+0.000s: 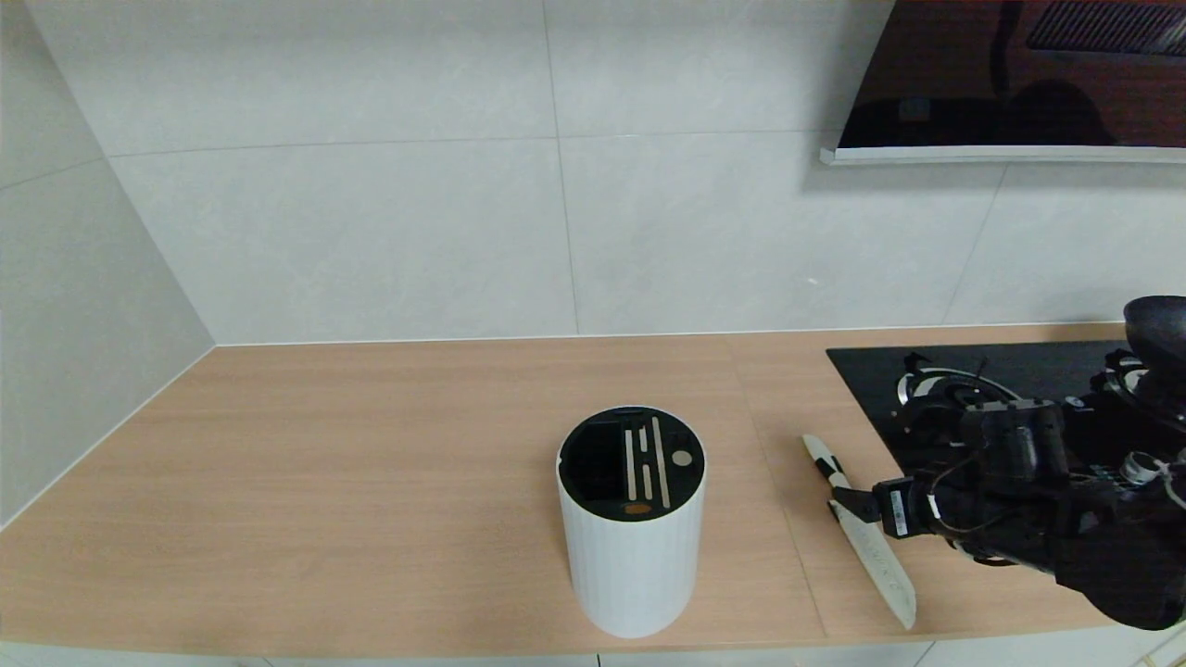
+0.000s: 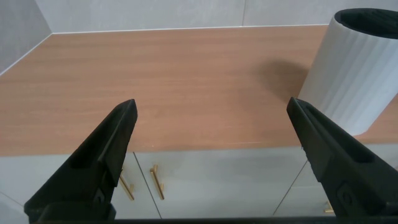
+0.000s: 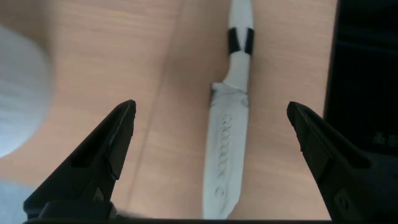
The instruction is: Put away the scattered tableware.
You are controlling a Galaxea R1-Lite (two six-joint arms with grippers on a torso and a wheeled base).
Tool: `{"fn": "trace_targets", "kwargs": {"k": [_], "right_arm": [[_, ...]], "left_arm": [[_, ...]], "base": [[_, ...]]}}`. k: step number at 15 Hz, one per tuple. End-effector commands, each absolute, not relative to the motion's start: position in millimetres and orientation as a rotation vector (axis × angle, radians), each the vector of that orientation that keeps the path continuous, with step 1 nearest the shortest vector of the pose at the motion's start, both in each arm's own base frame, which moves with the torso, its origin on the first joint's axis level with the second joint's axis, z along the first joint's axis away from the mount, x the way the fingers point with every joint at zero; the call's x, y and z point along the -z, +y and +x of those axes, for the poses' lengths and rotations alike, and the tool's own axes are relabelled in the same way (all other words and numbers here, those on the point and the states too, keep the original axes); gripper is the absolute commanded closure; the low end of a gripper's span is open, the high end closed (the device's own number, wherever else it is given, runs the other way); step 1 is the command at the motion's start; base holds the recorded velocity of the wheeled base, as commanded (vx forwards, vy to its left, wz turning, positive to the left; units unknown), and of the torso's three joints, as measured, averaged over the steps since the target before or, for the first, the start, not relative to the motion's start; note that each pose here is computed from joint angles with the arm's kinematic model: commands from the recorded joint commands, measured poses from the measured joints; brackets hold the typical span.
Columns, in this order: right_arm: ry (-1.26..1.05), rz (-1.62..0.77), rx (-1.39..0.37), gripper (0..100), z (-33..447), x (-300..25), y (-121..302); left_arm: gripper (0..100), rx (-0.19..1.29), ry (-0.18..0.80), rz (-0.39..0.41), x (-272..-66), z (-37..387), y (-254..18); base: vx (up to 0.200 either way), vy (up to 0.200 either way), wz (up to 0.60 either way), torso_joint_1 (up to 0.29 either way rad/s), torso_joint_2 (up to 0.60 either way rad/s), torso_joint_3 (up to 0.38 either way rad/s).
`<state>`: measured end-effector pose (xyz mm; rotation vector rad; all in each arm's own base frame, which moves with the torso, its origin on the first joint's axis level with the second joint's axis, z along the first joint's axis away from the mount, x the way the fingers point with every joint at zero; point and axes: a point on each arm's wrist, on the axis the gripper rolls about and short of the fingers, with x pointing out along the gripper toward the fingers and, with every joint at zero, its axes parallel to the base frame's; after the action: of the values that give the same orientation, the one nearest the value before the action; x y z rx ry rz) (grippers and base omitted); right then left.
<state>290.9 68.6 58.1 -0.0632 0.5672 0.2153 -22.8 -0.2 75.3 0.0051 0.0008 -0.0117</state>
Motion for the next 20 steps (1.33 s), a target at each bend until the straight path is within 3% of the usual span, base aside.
{"fn": "trace_targets", "kwargs": {"k": [1, 20], "right_arm": [[0.627, -0.073, -0.18, 0, 300.9, -24.0, 66.4], [0.58, -0.127, -0.121, 0, 314.2, 21.2, 81.6]], "left_arm": [[0, 0.012, 0.002, 0.005, -75.3, -22.8, -0.2], [0, 0.012, 0.001, 0.006, -75.3, -22.8, -0.2]], "base": [[0.0, 0.0, 0.0, 0.0, 0.0, 0.0], [0.0, 0.0, 0.0, 0.0, 0.0, 0.0]]}}
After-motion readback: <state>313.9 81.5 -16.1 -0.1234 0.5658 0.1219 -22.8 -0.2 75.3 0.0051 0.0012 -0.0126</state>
